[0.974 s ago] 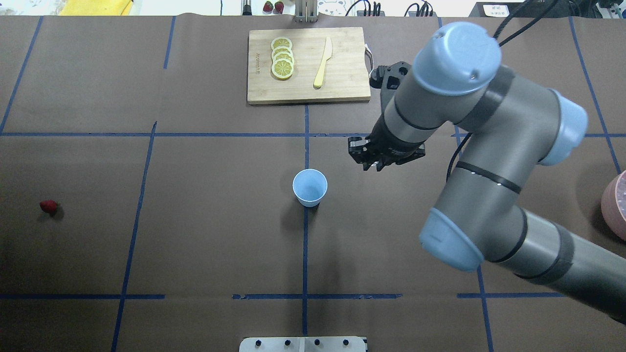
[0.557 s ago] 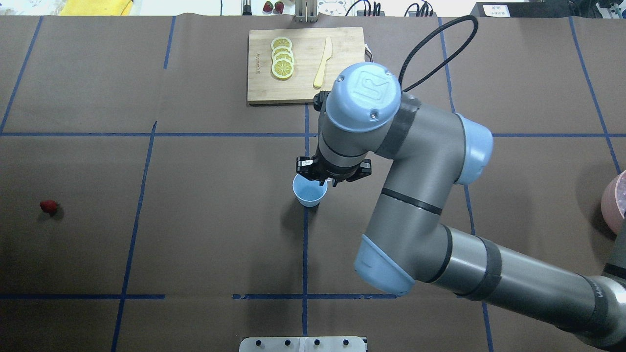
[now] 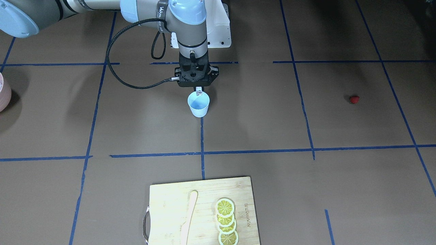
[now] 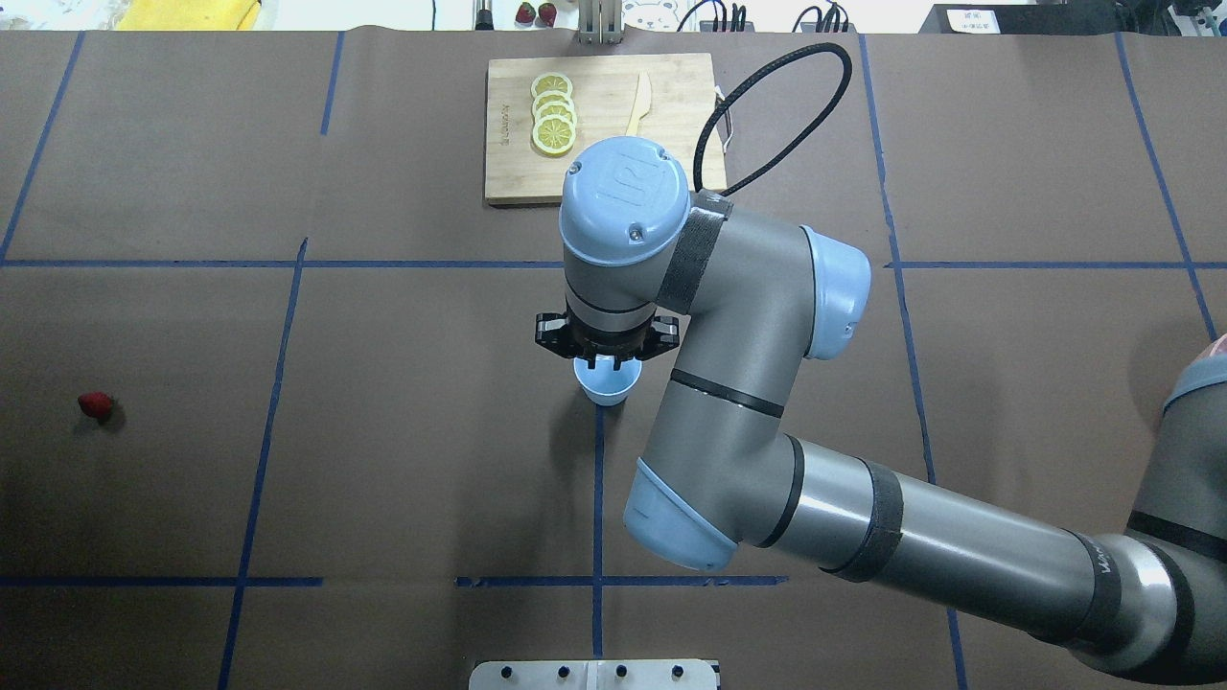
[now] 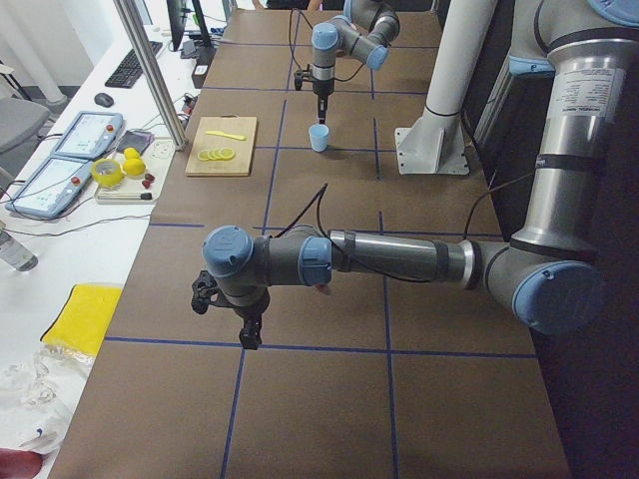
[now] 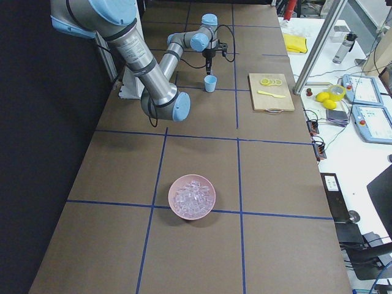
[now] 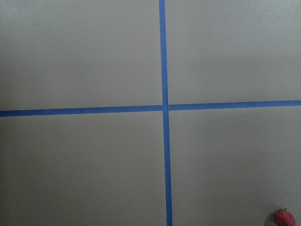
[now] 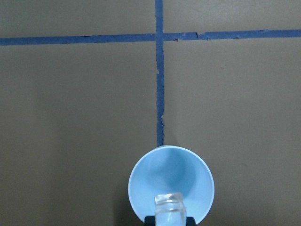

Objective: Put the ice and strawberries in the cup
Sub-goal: 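Open the right gripper to drop the ice cube into the cup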

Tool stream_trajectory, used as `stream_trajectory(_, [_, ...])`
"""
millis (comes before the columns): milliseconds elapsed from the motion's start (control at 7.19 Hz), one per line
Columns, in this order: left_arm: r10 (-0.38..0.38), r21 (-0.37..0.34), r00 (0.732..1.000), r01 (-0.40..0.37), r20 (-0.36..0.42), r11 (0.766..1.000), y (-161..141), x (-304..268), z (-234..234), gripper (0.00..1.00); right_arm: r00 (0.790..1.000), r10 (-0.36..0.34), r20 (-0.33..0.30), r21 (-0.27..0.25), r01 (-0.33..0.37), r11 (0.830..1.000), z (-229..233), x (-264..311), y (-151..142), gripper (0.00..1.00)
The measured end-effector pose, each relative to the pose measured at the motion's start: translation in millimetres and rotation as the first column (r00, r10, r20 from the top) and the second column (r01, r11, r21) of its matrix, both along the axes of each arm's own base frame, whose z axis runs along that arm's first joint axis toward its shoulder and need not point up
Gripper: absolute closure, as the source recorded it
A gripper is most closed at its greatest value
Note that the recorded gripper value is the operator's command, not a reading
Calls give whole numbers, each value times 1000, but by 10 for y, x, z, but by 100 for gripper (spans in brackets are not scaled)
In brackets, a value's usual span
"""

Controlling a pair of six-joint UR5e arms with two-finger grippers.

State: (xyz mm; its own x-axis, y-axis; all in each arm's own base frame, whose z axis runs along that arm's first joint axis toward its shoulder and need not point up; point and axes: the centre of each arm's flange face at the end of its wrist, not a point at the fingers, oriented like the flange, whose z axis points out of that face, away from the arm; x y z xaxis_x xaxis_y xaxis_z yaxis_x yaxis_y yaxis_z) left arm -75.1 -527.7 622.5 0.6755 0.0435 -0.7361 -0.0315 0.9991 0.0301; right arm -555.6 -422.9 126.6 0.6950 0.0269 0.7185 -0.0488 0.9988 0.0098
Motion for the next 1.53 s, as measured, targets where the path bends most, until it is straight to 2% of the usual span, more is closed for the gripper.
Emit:
stream_trajectory(139, [0,0,1000,0,0,1000,-1,0,-2,0,1000,3,-8,0,-3,1000,24,-24,-15,80])
stream_trajectory(557, [1,0,1000,-1,0,1000,-5,4,-1,0,1000,-1,-16,2,1,1000,47,-77,20,12])
stream_trajectory(696, [1,0,1000,-1,0,1000,-8,7,-2,0,1000,-5,-16,3,5,1000,49,-99,49,3])
stream_trajectory(1253, [1,2,1000,-1,0,1000,-10,5,-10,0,1000,-4,-12,8,4,1000,33,-86,62,1])
stream_trajectory(1531, [0,4,1000,0,0,1000,-7,2,-18,0,1000,26,5,21,-27,999,20,195,-67,1])
